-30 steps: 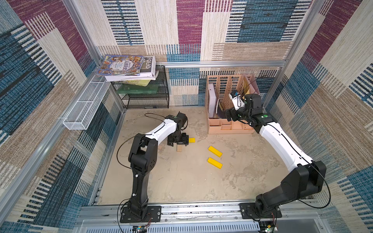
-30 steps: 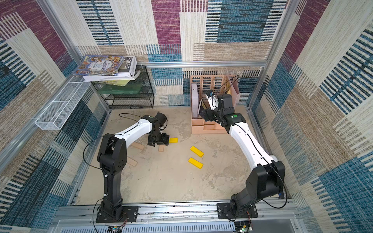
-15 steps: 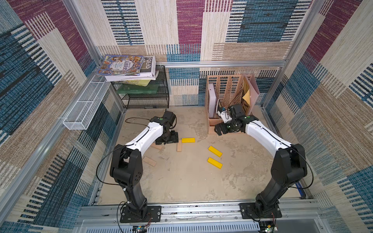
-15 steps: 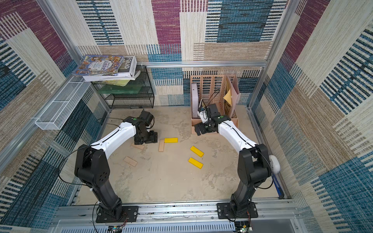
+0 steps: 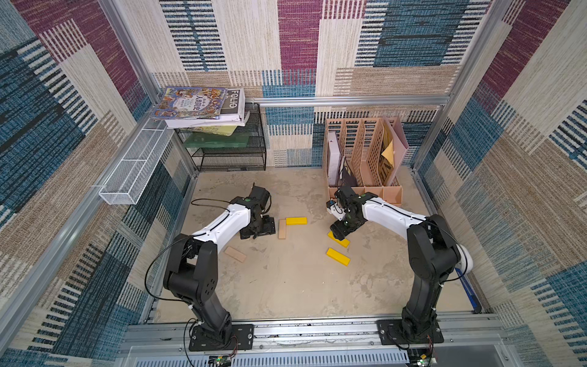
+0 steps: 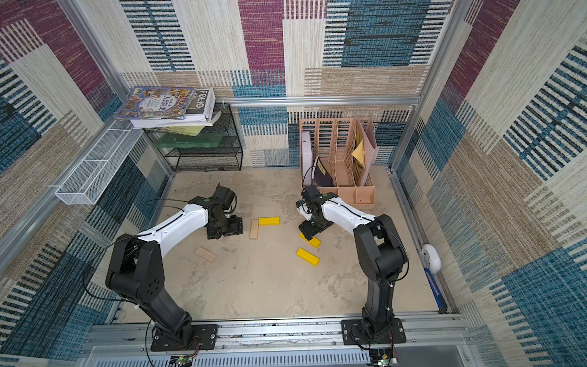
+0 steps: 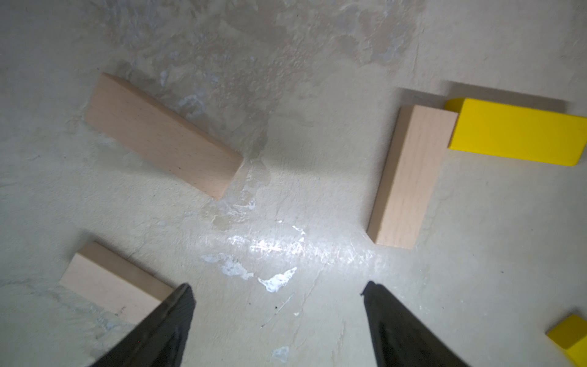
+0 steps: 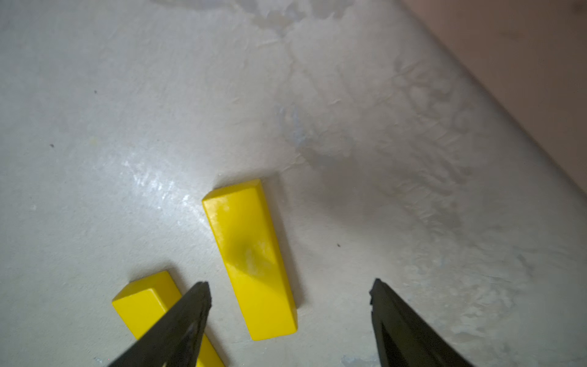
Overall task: Assemble the number 6 with building blocks
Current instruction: Pick up the building block from the center of the board, then assemble the building block at the center of the board.
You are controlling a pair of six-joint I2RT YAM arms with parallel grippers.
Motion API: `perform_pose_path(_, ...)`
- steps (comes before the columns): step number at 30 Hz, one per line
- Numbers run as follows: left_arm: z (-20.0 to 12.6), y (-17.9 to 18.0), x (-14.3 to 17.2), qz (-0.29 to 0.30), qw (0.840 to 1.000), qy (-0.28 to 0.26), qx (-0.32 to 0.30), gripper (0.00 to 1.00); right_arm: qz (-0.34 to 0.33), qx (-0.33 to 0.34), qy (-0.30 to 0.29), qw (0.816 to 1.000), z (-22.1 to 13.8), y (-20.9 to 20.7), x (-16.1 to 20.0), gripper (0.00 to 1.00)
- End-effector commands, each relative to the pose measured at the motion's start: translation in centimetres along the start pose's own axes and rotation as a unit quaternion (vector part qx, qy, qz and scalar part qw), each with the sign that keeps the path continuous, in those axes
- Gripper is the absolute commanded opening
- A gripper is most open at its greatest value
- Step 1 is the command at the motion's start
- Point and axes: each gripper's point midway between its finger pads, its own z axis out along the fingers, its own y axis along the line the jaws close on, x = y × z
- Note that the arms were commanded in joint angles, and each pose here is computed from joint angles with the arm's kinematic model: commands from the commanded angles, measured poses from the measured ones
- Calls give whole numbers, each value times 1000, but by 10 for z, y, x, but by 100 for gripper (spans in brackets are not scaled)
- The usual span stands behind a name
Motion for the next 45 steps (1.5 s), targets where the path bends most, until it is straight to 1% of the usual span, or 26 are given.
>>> perform_pose_path(1, 0, 1, -3, -9, 1000, -7, 7, 88, -1, 5, 22, 1000, 5, 3, 11, 79)
perform_pose_path(4, 0, 4, -4, -11, 1000, -7, 9, 87, -2, -4, 29, 1000, 9, 8, 16, 76)
perform_pose_path(7, 0, 8, -7, -16, 1000, -8, 9, 87, 0, -9, 39, 999, 15, 11, 23, 68)
perform_pose_path(12, 0, 11, -9, -23, 1000, -8, 13, 87, 0, -11, 52, 999, 24, 12, 27, 67)
perform_pose_path(14, 0, 13, -10, -25, 1000, -9, 12, 86, -5, -13, 60, 998, 30, 13, 30, 62)
perform_pose_path(15, 0, 13, -10, -26, 1000, -9, 12, 86, -9, -14, 63, 998, 32, 14, 30, 54)
perform_pose_path(16, -1, 14, -11, -26, 1000, -10, 12, 86, -11, -16, 70, 997, 34, 14, 32, 39)
perform_pose_path(17, -1, 15, -11, -26, 1000, -10, 11, 86, -9, -14, 78, 997, 36, 13, 34, 21)
perform_pose_path(18, -1, 16, -12, -27, 1000, -11, 11, 86, -8, -14, 84, 996, 37, 13, 36, 12)
perform_pose_path(19, -2, 17, -12, -27, 1000, -12, 10, 86, -9, -14, 87, 996, 36, 15, 37, 7)
perform_pose_path(21, -3, 20, -13, -28, 999, -16, 7, 86, -13, -10, 78, 997, 27, 17, 33, 7)
perform_pose_path(22, -3, 21, -13, -29, 999, -20, 7, 86, -20, -8, 66, 998, 19, 20, 24, 8)
perform_pose_path(24, -3, 26, -13, -35, 999, -24, 3, 86, -55, -8, 31, 998, -4, 29, -3, 10)
perform_pose_path(26, -3, 29, -12, -43, 999, -27, 4, 86, -126, -1, -21, 992, -35, 46, -46, 11)
perform_pose_path(27, -3, 30, -12, -44, 999, -27, 4, 85, -173, -2, -43, 984, -46, 58, -61, 11)
perform_pose_path(28, -4, 30, -12, -45, 999, -27, 4, 85, -233, -6, -63, 970, -56, 75, -73, 8)
perform_pose_path(29, -5, 31, -13, -45, 999, -29, 4, 85, -280, 5, -75, 957, -61, 86, -80, 3)
perform_pose_path(30, -6, 31, -13, -45, 999, -30, 4, 85, -327, 22, -79, 941, -62, 97, -83, 1)
perform_pose_path(32, -8, 33, -12, -49, 998, -34, 2, 85, -398, 35, -69, 914, -56, 113, -79, 0)
perform_pose_path(33, -9, 34, -12, -51, 998, -37, 3, 85, -414, 38, -62, 908, -50, 118, -77, 0)
perform_pose_path(34, -9, 35, -10, -54, 998, -38, 3, 85, -417, 38, -56, 906, -45, 121, -77, 1)
perform_pose_path(37, -9, 38, -3, -60, 997, -37, 1, 85, -414, -1, -44, 909, -36, 134, -78, 5)
perform_pose_path(38, -9, 40, -1, -62, 997, -37, 1, 85, -417, -8, -43, 908, -35, 137, -78, 5)
perform_pose_path(45, -10, 45, 7, -57, 998, -34, -5, 85, -438, -7, -36, 898, -20, 138, -81, 3)
